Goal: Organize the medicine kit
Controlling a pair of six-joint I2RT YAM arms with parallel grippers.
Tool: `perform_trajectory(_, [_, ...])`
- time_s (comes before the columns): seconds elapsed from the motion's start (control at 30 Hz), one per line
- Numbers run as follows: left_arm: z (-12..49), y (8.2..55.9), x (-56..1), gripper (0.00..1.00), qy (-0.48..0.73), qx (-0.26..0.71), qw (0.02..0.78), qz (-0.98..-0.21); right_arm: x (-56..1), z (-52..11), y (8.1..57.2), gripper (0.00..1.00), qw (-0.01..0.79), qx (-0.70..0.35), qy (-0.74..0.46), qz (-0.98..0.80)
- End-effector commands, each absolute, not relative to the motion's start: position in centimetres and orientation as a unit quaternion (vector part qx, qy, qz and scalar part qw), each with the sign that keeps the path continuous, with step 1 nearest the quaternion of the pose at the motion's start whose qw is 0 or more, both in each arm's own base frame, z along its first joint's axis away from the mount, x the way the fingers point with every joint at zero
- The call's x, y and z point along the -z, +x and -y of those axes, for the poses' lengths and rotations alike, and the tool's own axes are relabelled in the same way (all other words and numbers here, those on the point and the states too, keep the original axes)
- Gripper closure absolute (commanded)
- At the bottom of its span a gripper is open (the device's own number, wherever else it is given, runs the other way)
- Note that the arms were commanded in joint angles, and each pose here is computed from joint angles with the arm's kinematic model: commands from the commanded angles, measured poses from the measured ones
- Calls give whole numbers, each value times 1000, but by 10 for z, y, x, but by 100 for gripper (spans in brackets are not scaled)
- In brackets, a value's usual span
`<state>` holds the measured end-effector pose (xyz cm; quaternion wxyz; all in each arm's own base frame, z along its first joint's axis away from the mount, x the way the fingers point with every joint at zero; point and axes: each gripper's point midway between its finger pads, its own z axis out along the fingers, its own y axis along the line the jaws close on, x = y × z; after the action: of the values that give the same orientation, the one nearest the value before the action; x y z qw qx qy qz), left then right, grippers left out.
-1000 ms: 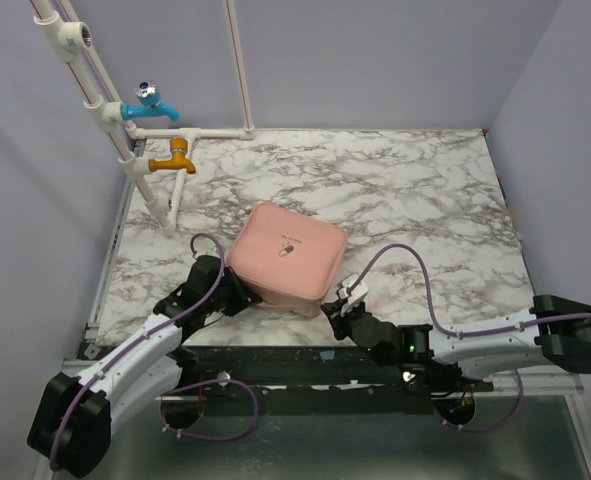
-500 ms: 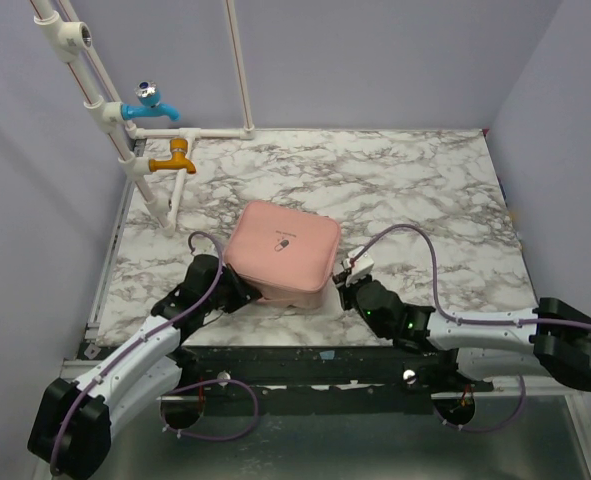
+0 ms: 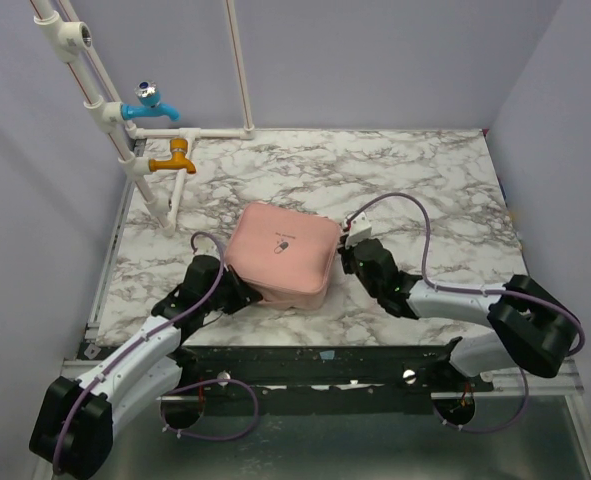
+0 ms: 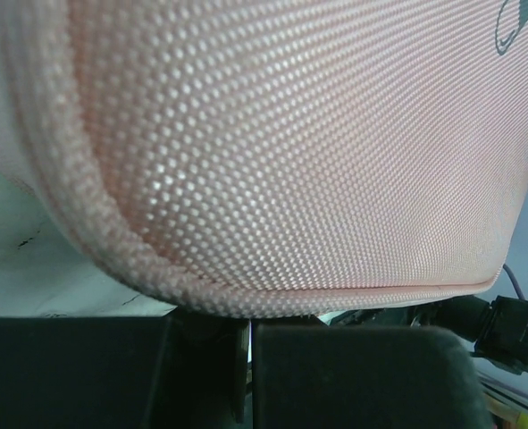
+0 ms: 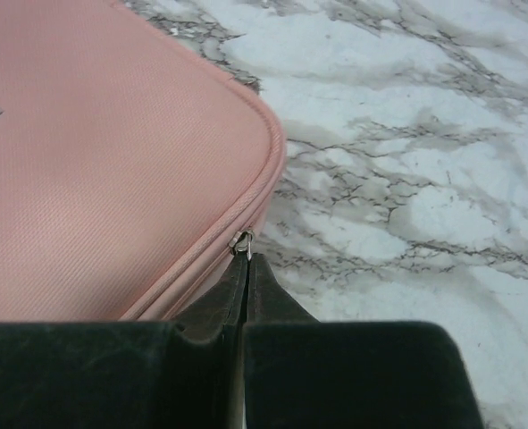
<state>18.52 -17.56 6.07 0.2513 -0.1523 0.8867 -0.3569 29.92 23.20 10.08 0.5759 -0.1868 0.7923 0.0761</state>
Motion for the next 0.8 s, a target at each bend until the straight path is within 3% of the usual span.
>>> perform_trajectory(0.0, [188,173,-73,100,-96,401,246,-877,-129,-231,340,99,610,-72,-164,-772])
perform_trajectory(0.47, [193,169,-80,100,-77,417,243,-872,-129,-234,407,99,611,-60,-179,-769])
perform_trajectory(0.77, [197,174,-81,100,-78,420,240,-872,-127,-227,397,99,590,-61,-179,-785])
